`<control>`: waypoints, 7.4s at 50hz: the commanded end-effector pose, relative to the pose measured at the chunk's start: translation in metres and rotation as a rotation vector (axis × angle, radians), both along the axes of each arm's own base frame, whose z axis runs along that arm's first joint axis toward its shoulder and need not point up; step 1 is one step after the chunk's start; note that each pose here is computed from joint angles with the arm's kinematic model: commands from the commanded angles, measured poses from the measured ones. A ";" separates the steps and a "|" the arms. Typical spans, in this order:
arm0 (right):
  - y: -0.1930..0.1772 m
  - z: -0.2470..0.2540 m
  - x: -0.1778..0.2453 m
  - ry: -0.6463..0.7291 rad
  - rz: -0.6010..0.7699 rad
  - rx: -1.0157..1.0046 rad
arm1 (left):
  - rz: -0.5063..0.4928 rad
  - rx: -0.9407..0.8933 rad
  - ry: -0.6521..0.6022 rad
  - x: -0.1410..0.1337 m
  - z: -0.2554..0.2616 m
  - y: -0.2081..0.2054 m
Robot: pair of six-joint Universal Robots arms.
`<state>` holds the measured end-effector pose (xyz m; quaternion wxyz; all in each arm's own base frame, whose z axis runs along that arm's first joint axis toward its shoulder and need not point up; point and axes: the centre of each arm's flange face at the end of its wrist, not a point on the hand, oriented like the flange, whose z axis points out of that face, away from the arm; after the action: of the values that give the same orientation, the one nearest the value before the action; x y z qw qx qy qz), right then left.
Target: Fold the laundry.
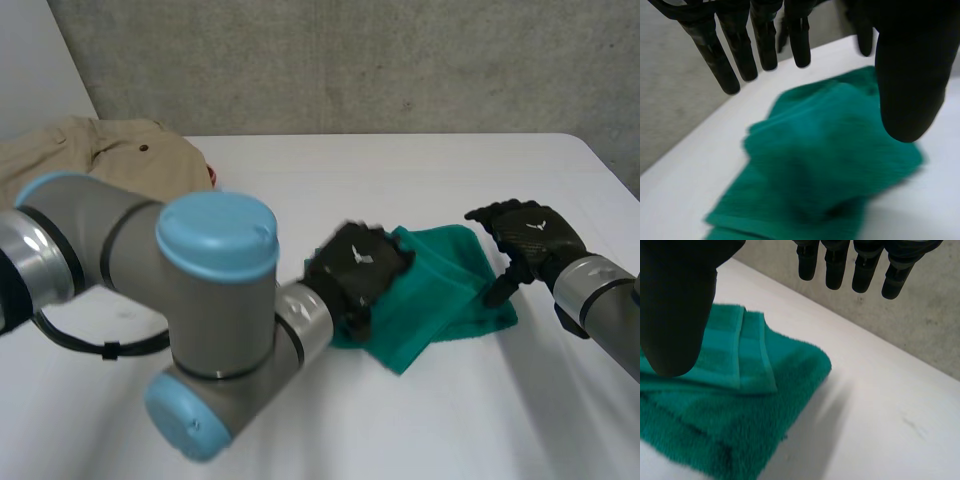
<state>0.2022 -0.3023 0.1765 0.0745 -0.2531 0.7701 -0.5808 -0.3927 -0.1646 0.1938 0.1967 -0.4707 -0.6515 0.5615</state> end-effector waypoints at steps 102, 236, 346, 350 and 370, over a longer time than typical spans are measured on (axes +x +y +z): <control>0.019 -0.049 0.026 0.121 0.084 -0.035 | 0.625 -0.199 -0.044 0.053 -0.043 -0.183; 0.016 0.005 0.023 0.026 0.396 -0.217 | 0.302 -0.212 0.205 0.021 0.053 -0.057; -0.012 -0.056 -0.017 -0.237 -0.009 0.108 | -0.096 0.234 0.430 0.080 0.107 0.027; -0.040 -0.035 -0.026 -0.299 -0.059 0.005 | -0.097 0.222 0.443 0.079 0.110 0.027; -0.220 -0.029 -0.140 -0.371 -0.603 -0.208 | -0.086 0.196 0.491 0.080 0.121 0.026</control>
<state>0.0950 -0.4881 0.1579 0.0609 0.0439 0.7303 -0.6790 -0.3122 -0.1399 0.3139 0.4154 -0.3266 -0.6160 0.5842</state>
